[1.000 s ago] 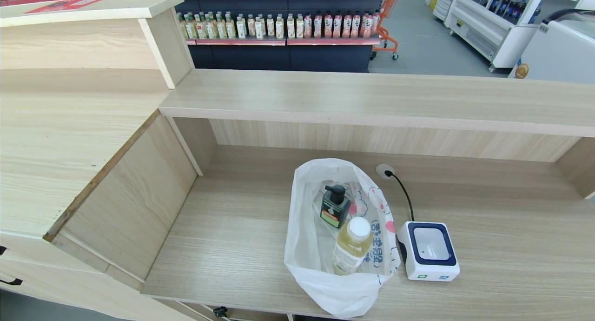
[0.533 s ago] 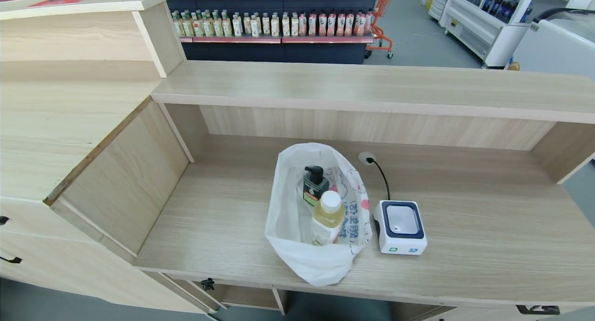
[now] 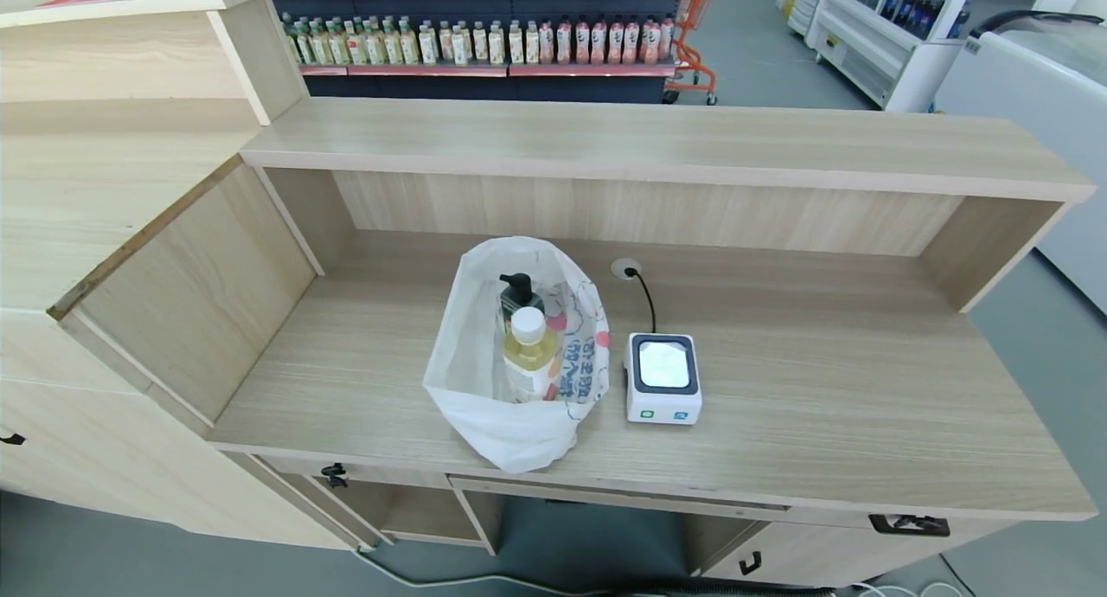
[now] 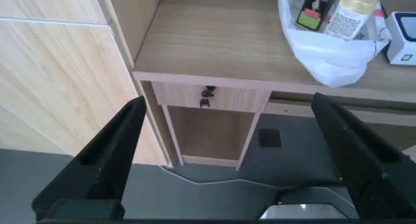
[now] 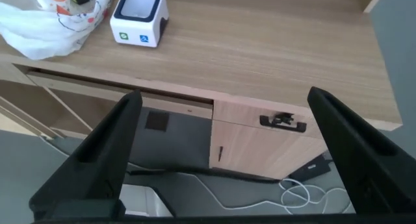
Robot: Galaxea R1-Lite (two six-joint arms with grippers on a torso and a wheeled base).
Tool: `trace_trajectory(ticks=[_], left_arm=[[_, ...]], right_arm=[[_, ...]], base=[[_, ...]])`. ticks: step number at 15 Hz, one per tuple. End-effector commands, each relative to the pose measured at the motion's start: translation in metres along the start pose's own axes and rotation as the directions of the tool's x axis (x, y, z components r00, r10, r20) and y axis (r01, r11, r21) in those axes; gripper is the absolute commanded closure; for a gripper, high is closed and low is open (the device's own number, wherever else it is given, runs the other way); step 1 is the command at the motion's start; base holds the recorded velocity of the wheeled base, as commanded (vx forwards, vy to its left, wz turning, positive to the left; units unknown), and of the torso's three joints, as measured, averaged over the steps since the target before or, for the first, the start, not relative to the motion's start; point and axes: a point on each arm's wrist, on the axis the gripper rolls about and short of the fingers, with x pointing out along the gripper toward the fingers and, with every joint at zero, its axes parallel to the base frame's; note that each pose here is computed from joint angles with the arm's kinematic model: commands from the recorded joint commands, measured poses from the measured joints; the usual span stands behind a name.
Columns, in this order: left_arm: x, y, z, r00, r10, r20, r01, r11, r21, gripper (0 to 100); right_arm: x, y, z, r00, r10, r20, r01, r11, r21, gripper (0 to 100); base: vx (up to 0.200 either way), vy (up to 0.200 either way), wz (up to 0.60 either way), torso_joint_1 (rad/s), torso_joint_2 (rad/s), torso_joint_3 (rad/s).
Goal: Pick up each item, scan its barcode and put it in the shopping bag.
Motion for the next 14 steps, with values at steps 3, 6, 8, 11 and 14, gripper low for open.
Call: trace_trajectory(ticks=[3, 6, 8, 11, 14], left_arm=[[0.0002, 0.0000, 0.0000, 1.000, -0.002, -0.003, 0.002, 1.000, 0.001, 0], [0.0002, 0.0000, 0.0000, 1.000, -0.002, -0.003, 0.002, 1.000, 0.003, 0], [0.0001, 0.0000, 0.0000, 1.000, -0.002, -0.002, 0.002, 1.000, 0.003, 0], [0.0000, 0.0001, -0.0001, 1.000, -0.001, 0.000, 0.001, 1.000, -0.002, 0], [0.0000, 0.0001, -0.0001, 1.000, -0.001, 0.000, 0.001, 1.000, -0.002, 0]], right_arm=[[0.0002, 0.0000, 0.0000, 1.000, -0.001, -0.002, 0.001, 1.000, 0.000, 0], [0.0002, 0.0000, 0.0000, 1.000, -0.001, -0.002, 0.001, 1.000, 0.003, 0], [0.0002, 0.0000, 0.0000, 1.000, -0.001, -0.002, 0.001, 1.000, 0.003, 0], [0.0002, 0.0000, 0.0000, 1.000, -0.001, -0.002, 0.001, 1.000, -0.003, 0], [0.0002, 0.0000, 0.0000, 1.000, -0.001, -0.002, 0.001, 1.000, 0.001, 0]], base=[[0.133, -0.133, 0.00, 0.002, 0.00, 0.002], [0.200, -0.200, 0.00, 0.002, 0.00, 0.004], [0.200, 0.000, 0.00, 0.015, 0.00, 0.000], [0.067, 0.000, 0.00, 0.004, 0.00, 0.002], [0.000, 0.000, 0.00, 0.000, 0.00, 0.000]])
